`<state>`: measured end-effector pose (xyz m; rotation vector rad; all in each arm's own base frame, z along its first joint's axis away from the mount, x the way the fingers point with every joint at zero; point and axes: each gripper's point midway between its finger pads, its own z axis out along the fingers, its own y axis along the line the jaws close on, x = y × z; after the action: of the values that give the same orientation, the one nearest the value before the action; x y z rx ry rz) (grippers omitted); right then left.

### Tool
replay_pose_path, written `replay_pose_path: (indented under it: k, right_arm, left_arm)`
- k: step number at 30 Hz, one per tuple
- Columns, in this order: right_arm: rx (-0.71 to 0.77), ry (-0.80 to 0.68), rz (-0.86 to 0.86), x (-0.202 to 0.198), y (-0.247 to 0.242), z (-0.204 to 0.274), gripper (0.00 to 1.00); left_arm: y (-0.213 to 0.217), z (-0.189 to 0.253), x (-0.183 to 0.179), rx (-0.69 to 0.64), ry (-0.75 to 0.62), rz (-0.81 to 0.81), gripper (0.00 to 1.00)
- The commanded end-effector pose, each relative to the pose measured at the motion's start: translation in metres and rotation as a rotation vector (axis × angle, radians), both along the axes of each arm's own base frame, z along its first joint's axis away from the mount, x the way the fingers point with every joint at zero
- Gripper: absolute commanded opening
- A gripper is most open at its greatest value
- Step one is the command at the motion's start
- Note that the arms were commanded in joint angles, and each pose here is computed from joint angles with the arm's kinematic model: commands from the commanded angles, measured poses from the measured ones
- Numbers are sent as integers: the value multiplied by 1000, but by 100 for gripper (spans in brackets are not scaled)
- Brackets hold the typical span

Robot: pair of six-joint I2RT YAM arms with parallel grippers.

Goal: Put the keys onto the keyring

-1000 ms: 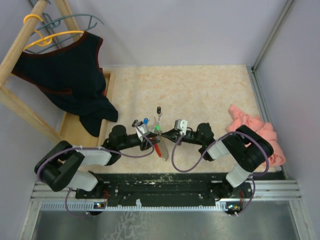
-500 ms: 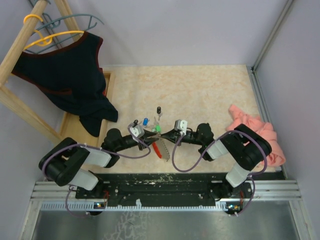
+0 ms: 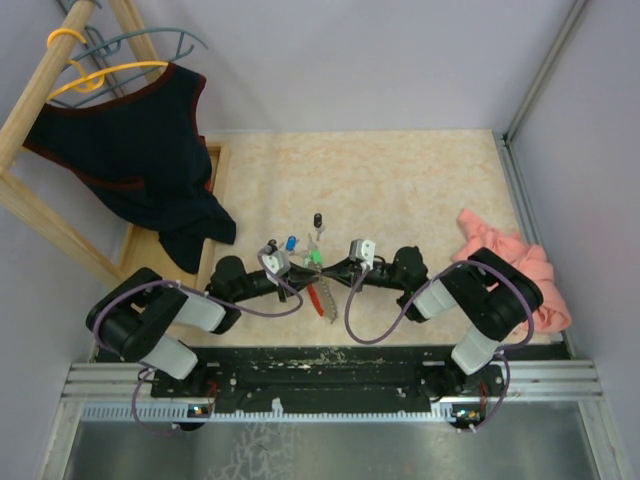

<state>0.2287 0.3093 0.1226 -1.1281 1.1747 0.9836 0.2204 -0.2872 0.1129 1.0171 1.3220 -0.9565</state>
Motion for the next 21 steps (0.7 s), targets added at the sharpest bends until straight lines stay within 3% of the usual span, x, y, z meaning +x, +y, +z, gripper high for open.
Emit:
replay_pose_path:
  k: [1,9,15,21]
  right_arm:
    - [49,-46,28,0,3,14,0]
    - [38,-41,27,-1,2,10,0]
    - [8,-70,-21,5,-7,10,1]
    - [-74,-74,-35,9,-14,1,14]
  left_arm:
    - [-7,15,3,-41,-34,-27,23]
    - [-8,16,4,-27,-35,-33,1]
    - [-3,7,4,73,-19,-33,0]
    - [-4,3,7,170,-1,-50,0]
